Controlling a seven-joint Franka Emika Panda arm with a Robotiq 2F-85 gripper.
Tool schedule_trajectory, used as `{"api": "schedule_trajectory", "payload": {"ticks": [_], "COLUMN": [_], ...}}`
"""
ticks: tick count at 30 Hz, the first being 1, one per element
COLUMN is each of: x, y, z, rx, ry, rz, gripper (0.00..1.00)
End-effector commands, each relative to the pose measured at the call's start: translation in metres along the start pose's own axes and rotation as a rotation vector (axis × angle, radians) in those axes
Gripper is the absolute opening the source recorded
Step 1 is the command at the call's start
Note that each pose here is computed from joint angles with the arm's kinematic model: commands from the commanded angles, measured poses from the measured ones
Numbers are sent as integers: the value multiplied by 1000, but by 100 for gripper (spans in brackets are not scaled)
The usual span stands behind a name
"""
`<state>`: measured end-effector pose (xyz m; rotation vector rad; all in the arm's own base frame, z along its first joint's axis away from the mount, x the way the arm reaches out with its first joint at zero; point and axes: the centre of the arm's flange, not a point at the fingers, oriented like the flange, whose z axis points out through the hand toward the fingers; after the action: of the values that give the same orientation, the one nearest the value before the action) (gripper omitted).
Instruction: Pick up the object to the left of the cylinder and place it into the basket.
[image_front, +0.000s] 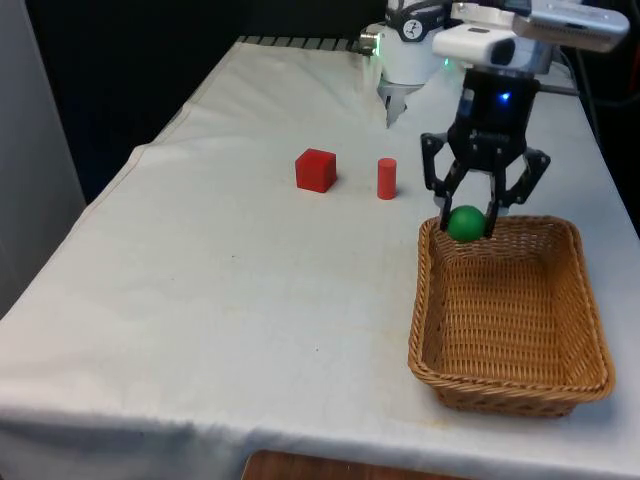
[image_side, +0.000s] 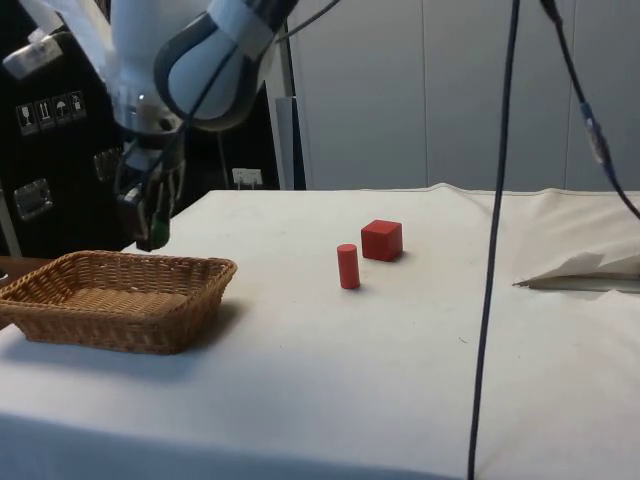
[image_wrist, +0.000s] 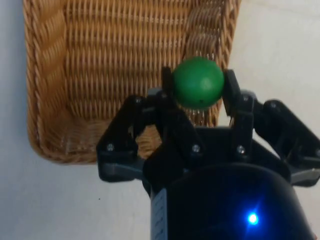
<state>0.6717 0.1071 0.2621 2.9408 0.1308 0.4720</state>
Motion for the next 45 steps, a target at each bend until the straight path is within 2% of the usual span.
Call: {"api": "schedule_trajectory", "payload": {"ticks": [1, 7, 8, 9, 15, 16, 17, 19, 24, 25, 26, 33, 34, 35, 38, 45], "x": [4, 19, 18, 20, 26, 25, 26, 27, 27, 27, 27, 22, 24, 21, 19, 19], "y": [-6, -20, -18, -22, -35, -30, -36, -39, -42, -41, -42, -46, -43, -47, -49, -47], "z": [1, 9, 7, 11, 29, 24, 31, 38, 48, 49, 49, 60, 54, 63, 67, 67], "rx": [12, 10, 0, 10, 20, 2, 22, 24, 21, 8, 20, 17, 7, 17, 18, 10], "ry": [-3, 11, 18, 12, 25, 23, 27, 28, 24, 22, 24, 18, 13, 15, 19, 18], "rz": [-6, -20, -19, -22, -29, -26, -30, -29, -27, -27, -28, -26, -30, -26, -24, -24], "gripper": [0, 0, 0, 0, 0, 0, 0, 0, 0, 0, 0, 0, 0, 0, 0, 0]}}
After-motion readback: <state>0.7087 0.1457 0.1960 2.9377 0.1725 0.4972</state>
